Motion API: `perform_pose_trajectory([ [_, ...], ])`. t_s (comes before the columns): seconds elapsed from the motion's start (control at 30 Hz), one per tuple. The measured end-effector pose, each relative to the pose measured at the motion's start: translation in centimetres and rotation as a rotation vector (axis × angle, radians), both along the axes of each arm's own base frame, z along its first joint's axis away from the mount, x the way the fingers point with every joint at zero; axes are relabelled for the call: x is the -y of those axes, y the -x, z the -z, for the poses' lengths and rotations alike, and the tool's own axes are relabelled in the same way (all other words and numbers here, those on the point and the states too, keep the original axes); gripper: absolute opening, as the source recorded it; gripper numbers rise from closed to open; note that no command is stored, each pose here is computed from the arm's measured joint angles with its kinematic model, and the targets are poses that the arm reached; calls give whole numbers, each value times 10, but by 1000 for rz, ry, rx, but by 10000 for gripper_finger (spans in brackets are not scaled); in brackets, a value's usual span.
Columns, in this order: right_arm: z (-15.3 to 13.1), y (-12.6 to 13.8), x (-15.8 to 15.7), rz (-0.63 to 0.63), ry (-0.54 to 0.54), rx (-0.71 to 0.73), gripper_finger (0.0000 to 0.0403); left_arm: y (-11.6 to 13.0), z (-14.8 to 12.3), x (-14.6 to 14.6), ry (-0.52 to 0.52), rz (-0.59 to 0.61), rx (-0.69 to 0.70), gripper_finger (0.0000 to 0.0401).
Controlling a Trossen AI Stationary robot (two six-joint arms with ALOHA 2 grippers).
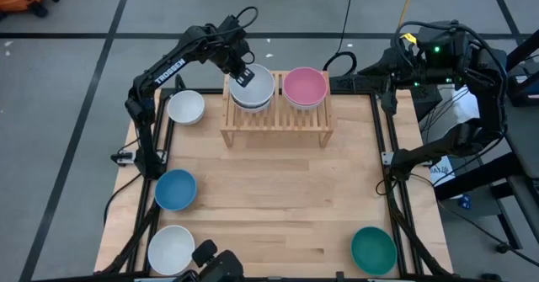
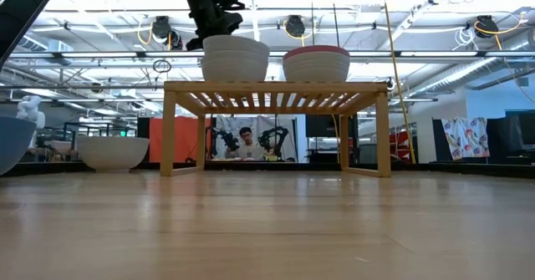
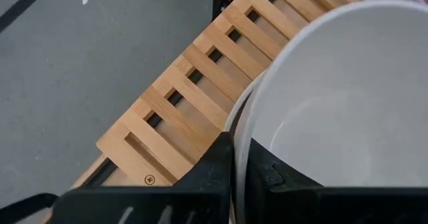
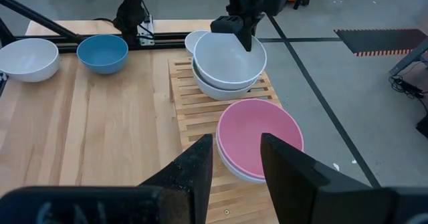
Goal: Place and stack bowls onto a shelf
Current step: Stack the white bowl on top of the white bowl on the shelf
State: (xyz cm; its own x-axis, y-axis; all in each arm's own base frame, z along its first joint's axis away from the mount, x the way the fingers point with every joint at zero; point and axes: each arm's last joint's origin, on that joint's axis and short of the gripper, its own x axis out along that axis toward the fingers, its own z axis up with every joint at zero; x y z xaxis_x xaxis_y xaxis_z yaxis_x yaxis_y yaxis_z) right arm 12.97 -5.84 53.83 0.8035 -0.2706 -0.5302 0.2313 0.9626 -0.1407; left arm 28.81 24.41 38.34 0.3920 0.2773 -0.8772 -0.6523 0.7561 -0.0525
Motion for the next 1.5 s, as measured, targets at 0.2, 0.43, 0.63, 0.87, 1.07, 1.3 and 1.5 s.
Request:
perform_pose_trajectory([
  [0.2,0,0,0,0,0,0,121,-2,0,2,-1,9,-1,41],
  [0.43,0,0,0,0,0,0,121,-6,0,7,9,35,7,71],
  [0.63,0,0,0,0,0,0,121,-1,-7,10,2,25,26,78],
  [0.87,0,0,0,0,-1,0,121,9,-24,18,-45,33,58,79],
  [1.07,0,0,0,0,-1,0,121,16,-42,24,-128,50,133,79],
  [1.3,0,0,0,0,0,0,121,18,-48,25,-152,39,163,48],
  [1.5,0,0,0,0,-1,0,121,16,-46,24,-127,0,176,5],
])
